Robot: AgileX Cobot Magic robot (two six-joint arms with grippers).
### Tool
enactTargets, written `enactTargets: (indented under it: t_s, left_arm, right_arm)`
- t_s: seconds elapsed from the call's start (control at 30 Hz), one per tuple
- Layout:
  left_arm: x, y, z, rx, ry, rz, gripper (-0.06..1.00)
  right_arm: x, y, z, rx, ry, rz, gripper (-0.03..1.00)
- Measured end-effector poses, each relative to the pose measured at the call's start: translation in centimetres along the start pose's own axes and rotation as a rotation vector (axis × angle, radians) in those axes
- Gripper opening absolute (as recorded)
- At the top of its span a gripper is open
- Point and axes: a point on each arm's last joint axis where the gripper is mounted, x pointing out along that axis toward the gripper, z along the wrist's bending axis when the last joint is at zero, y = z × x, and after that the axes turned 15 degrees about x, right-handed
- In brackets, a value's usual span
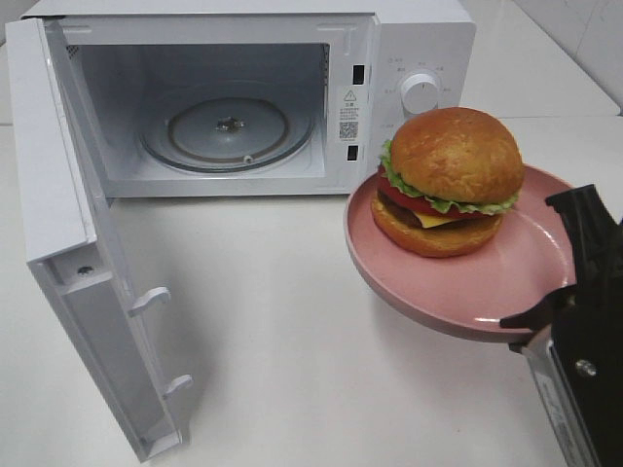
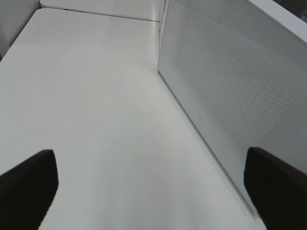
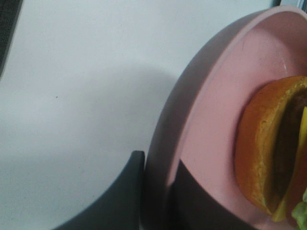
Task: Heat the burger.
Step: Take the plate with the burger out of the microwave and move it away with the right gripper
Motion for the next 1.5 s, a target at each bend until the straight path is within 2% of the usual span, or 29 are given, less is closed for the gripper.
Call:
enactTargets:
  t_s: [0.2, 0.47, 0.63, 0.7, 0.8, 0.93, 0.97, 1.07, 1.13, 1.23, 1.33, 1.4, 1.47, 1.5]
  left_arm:
    - [0.0, 0.0, 0.0, 0.000, 0.000, 0.000, 0.97]
    - [0.0, 0.0, 0.0, 0.000, 0.000, 0.000, 0.97]
    - [0.0, 0.0, 0.0, 0.000, 0.000, 0.000, 0.97]
    - [0.0, 0.0, 0.0, 0.000, 0.000, 0.000, 0.97]
    - [0.0, 0.0, 0.0, 0.000, 0.000, 0.000, 0.97]
    - [0.0, 0.0, 0.0, 0.000, 0.000, 0.000, 0.97]
    - [0.0, 0.0, 0.0, 0.000, 0.000, 0.000, 0.97]
    - [0.0, 0.0, 0.0, 0.000, 0.000, 0.000, 0.97]
    - [0.0, 0.0, 0.0, 0.000, 0.000, 0.000, 0.97]
    - [0.0, 0.0, 0.0, 0.000, 0.000, 0.000, 0.97]
    - [0.0, 0.0, 0.0, 0.000, 0.000, 0.000, 0.97]
    - [0.0, 0.0, 0.0, 0.000, 0.000, 0.000, 0.97]
    - [0.0, 0.0, 0.0, 0.000, 0.000, 0.000, 0.97]
    - [0.0, 0.0, 0.0, 0.000, 0.000, 0.000, 0.97]
  right_arm:
    - [-1.0, 0.9, 0.9, 0.046, 0.007, 0.017, 0.09]
    - [-1.0, 2.1, 2.1, 0.135, -0.030, 0.080, 0.09]
    - [-1.0, 2.6, 1.8, 0.209, 0.025, 0.127, 0.09]
    - [-1.1, 2.9, 1.3, 0.278, 0.088, 0.154, 0.09]
    - [-1.1, 3.1, 1.2, 0.291, 0.100, 0.165, 0.09]
    - [-1.0, 3.8, 1.1, 0.355, 0.123, 0.253, 0.09]
    - [-0.7, 4.0, 1.2, 0.385, 0.112, 0.299, 0.09]
    - [-0.5, 4.1, 1.3, 0.403, 0.105, 0.321, 0.09]
    - [0.4, 4.3, 1.5, 0.456, 0.079, 0.397, 0.09]
    - [0.6, 4.3, 1.4, 0.469, 0.078, 0.413, 0.09]
    - [1.1, 4.2, 1.2, 0.538, 0.085, 0.455, 0.09]
    - [1.7, 3.8, 0.2, 0.637, 0.128, 0.492, 0.09]
    - [1.9, 3.7, 0.0, 0.663, 0.138, 0.505, 0.09]
    - [2.3, 3.5, -0.4, 0.716, 0.159, 0.523, 0.09]
